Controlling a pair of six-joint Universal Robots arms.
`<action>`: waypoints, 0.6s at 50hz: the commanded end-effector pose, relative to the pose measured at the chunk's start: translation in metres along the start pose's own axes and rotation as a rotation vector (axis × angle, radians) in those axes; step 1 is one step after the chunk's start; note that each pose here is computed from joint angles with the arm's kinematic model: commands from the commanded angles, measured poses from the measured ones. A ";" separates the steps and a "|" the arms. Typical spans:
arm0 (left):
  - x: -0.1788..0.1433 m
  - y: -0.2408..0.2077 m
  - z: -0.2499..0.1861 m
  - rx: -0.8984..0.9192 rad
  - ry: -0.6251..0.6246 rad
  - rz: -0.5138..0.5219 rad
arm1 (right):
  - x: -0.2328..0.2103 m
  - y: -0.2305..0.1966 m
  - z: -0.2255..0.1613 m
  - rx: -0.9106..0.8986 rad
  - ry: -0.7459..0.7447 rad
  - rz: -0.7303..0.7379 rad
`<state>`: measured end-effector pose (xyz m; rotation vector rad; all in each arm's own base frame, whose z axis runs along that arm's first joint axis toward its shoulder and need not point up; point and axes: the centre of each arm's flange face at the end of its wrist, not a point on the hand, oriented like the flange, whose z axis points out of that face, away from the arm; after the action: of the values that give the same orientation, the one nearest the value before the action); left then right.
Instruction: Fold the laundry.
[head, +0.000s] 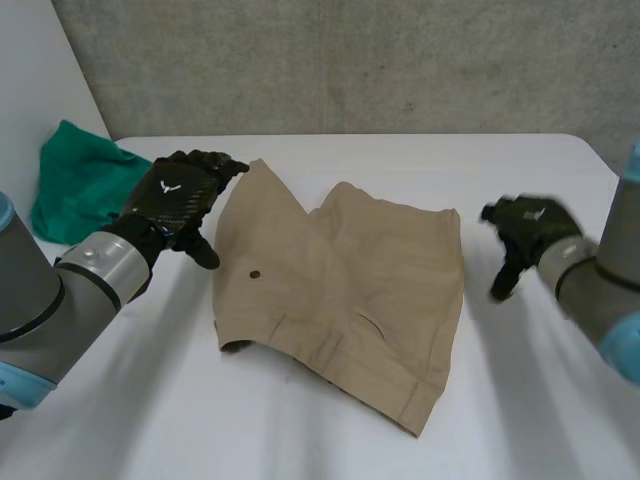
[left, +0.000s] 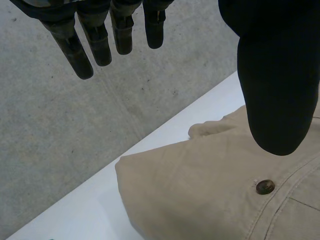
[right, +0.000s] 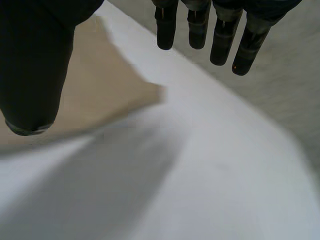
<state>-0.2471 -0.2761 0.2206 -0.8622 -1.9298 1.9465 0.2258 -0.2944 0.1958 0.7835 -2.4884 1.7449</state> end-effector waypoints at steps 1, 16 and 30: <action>0.000 0.001 0.000 -0.003 -0.002 -0.006 | -0.050 0.035 -0.060 -0.108 -0.274 0.153; 0.006 0.005 -0.002 -0.015 0.015 -0.010 | -0.086 0.074 -0.066 -0.162 -0.379 0.244; 0.007 0.007 -0.004 -0.019 0.016 -0.012 | -0.084 0.049 -0.044 0.049 -0.287 0.170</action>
<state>-0.2489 -0.2701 0.2130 -0.8666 -1.9428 1.9126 0.2656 -0.1873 0.1275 0.9448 -2.9667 1.6734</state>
